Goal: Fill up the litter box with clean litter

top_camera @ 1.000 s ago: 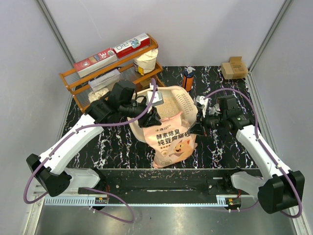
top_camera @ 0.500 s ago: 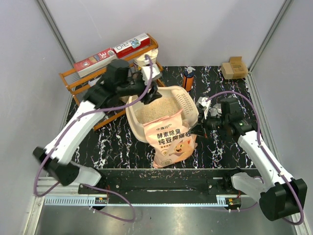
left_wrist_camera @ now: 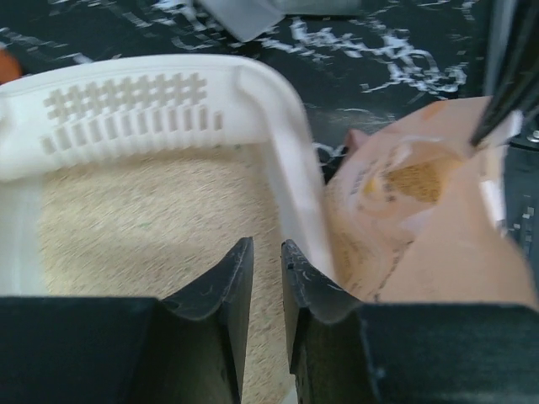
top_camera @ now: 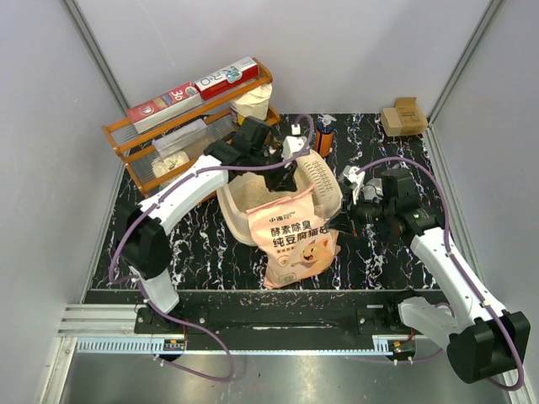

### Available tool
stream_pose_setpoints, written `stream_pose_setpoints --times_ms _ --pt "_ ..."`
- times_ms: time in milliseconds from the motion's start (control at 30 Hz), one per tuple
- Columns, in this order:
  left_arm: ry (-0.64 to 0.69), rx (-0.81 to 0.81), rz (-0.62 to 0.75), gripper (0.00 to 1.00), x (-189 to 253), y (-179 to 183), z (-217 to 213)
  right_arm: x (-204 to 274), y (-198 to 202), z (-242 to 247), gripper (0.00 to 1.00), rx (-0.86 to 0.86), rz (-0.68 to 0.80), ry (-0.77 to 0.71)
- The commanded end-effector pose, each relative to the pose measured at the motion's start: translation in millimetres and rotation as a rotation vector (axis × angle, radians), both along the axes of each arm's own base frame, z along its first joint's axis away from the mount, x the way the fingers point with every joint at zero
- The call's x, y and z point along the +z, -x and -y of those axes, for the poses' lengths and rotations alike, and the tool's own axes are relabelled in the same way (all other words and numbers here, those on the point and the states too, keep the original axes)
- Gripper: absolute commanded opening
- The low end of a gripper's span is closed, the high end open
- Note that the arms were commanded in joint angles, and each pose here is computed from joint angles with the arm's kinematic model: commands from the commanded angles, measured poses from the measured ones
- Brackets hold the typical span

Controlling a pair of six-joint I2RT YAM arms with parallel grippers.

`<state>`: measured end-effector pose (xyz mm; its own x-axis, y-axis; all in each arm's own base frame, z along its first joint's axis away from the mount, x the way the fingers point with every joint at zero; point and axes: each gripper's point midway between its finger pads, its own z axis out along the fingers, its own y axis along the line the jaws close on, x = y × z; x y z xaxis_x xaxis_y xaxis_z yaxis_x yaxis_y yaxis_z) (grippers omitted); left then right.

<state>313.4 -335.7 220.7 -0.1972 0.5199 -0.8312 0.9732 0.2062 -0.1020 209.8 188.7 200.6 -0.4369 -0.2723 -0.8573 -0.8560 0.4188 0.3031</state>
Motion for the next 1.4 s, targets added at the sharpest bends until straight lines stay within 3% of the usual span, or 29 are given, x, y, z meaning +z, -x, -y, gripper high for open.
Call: stream_pose_setpoints --times_ms 0,200,533,833,1067,1367 --pt "0.090 -0.210 -0.063 0.23 0 43 43 22 -18 -1 0.07 -0.042 0.105 -0.030" --pt "0.120 -0.295 -0.151 0.20 -10 73 68 19 -21 2 0.07 -0.027 0.142 0.004" --pt "0.169 -0.325 -0.237 0.19 -6 94 83 14 -22 8 0.10 -0.019 0.183 0.056" --pt "0.170 -0.291 -0.252 0.19 -11 91 83 6 -21 19 0.15 -0.039 0.213 0.126" --pt "0.182 -0.269 -0.265 0.19 -8 85 77 -2 -25 22 0.27 -0.052 0.198 0.151" --pt "0.202 -0.268 -0.301 0.19 -7 84 74 -1 -28 19 0.52 -0.020 0.233 0.150"
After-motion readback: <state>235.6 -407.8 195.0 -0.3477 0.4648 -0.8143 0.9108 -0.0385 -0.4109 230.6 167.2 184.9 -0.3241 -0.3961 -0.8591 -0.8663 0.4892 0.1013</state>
